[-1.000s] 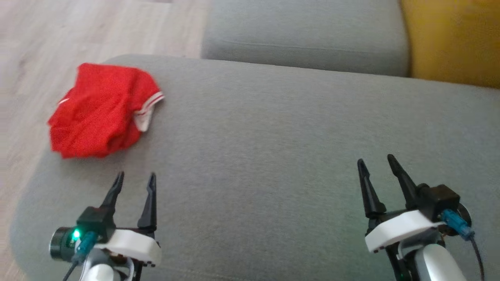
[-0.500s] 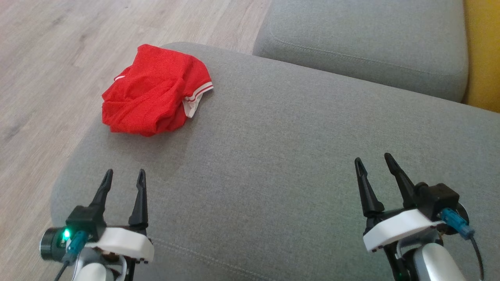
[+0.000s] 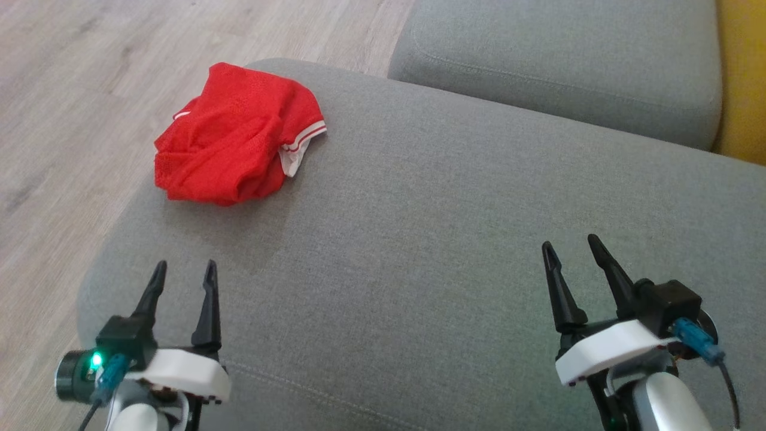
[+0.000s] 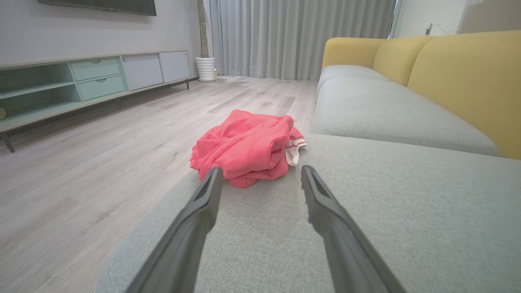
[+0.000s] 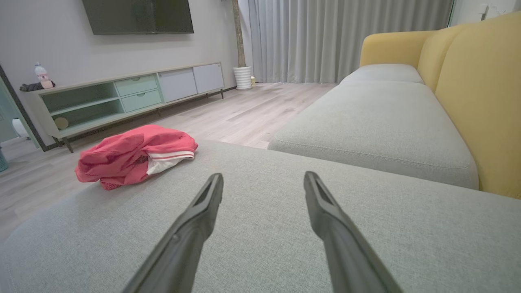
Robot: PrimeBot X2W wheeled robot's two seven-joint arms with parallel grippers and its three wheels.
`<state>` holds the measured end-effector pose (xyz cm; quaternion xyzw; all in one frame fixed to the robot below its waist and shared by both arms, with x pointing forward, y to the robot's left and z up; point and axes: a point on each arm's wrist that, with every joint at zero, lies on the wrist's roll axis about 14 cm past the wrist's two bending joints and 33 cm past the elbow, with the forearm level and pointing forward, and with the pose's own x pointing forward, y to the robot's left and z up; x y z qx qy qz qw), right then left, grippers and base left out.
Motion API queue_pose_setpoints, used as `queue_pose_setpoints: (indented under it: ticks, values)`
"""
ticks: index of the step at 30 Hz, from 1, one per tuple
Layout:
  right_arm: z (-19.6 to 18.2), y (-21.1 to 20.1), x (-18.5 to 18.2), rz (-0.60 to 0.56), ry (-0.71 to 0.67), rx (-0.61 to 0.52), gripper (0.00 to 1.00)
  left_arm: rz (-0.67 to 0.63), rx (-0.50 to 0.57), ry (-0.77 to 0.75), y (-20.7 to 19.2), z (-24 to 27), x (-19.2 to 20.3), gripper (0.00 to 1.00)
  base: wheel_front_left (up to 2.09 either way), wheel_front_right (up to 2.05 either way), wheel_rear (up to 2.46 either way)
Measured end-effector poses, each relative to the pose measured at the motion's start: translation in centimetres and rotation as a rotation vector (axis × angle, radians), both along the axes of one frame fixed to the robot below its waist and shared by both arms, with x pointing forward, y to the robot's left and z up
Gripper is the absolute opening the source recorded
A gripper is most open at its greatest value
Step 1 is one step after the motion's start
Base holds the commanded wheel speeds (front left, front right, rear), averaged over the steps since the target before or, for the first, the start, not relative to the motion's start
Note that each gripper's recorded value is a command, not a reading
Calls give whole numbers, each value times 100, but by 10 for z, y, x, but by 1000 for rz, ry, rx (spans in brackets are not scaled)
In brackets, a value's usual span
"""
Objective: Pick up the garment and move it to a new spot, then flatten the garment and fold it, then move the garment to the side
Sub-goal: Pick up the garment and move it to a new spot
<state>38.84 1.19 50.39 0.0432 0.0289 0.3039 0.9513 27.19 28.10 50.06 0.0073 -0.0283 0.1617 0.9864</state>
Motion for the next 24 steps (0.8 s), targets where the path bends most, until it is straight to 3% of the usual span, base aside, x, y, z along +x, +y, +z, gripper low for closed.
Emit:
queue_pose_setpoints:
  ticks: [6, 13, 24]
  values:
    - [-9, -1, 7, -2, 25, -28, 100, 5, -5, 64, 7, -16, 11, 100, 0, 0, 0]
    - [-17, -3, 39, -21, 34, -71, 100, -7, -1, 104, 28, -17, 71, 100, 0, 0, 0]
    - [-55, -24, 80, -78, 99, -109, 100, -69, -32, 383, 41, -88, 149, 100, 0, 0, 0]
